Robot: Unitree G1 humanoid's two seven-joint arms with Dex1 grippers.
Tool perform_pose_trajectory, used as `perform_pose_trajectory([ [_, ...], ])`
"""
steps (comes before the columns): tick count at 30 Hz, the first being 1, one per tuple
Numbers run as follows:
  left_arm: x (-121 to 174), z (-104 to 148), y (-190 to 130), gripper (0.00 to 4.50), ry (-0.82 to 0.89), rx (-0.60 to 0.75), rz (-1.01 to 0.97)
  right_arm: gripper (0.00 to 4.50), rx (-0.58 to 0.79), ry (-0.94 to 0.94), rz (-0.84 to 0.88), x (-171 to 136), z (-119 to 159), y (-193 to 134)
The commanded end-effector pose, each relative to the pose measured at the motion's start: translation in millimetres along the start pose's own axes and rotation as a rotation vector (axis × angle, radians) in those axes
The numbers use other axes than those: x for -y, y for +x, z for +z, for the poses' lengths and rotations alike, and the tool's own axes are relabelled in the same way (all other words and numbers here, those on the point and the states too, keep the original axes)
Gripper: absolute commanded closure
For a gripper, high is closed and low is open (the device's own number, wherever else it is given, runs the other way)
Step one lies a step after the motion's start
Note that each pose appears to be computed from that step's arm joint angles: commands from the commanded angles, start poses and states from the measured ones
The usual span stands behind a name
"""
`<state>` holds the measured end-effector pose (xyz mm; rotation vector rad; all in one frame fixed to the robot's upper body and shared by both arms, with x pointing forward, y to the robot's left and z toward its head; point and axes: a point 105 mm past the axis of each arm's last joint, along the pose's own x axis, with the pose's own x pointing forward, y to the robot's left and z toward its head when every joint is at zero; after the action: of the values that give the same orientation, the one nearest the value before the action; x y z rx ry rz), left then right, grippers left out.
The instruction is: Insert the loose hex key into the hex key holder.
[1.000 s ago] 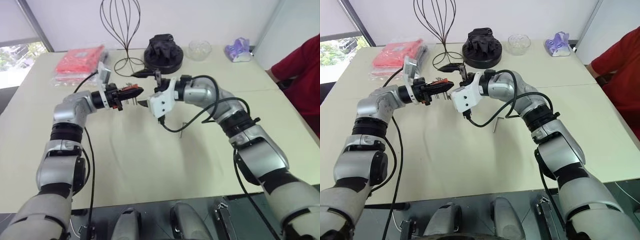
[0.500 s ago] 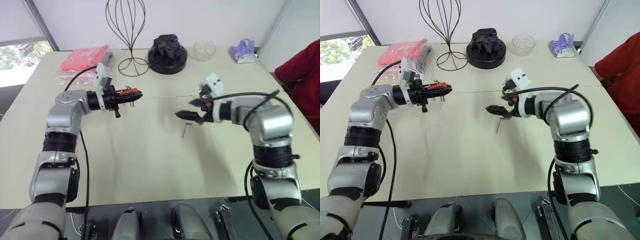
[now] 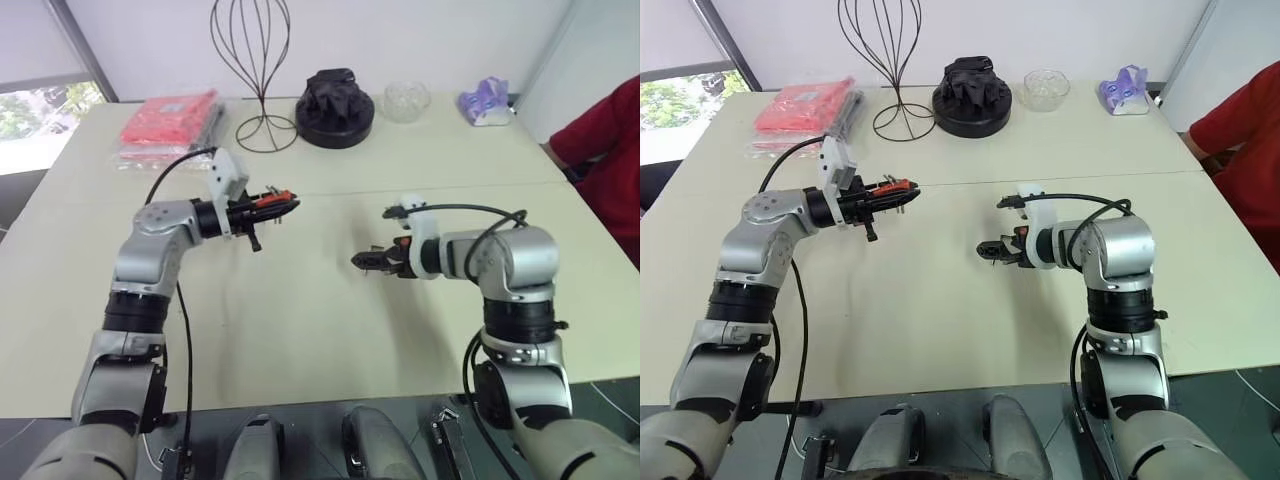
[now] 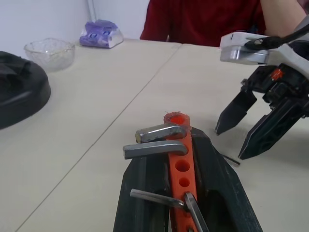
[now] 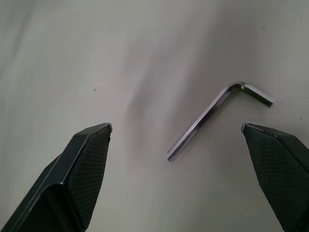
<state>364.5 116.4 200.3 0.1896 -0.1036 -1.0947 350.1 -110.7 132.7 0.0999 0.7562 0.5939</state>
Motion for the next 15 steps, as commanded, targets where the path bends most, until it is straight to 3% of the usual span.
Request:
perform_pose_trajectory([
  [1,-4,13,-5,4.5,0.039,0.036,0.045,0.02,0.006,-0.041,0.003,-5,6,16],
  [4,-5,11,-6,4.5,0.034,0.034,0.067,0.02,-0.008,-0.066,-0.005,-7,4,33],
  [6,-4,9,-6,4.5,0.025,0.039,0.077,0.56,-0.029,-0.123,-0.015,-14,1,54],
  [9,-2,8,-5,4.5,0.015,0.052,0.09,1.84,-0.076,-0.191,-0.07,-10,-12,73],
  [13,-1,3,-10,4.5,-0.001,0.054,0.123,4.06,-0.149,-0.208,-0.071,-10,-39,84],
  [14,-1,2,-10,4.5,-0.004,0.053,0.13,4.45,-0.159,-0.214,-0.072,-9,-43,85],
  [15,0,1,-11,4.5,-0.006,0.051,0.133,4.45,-0.165,-0.22,-0.073,-8,-47,85],
])
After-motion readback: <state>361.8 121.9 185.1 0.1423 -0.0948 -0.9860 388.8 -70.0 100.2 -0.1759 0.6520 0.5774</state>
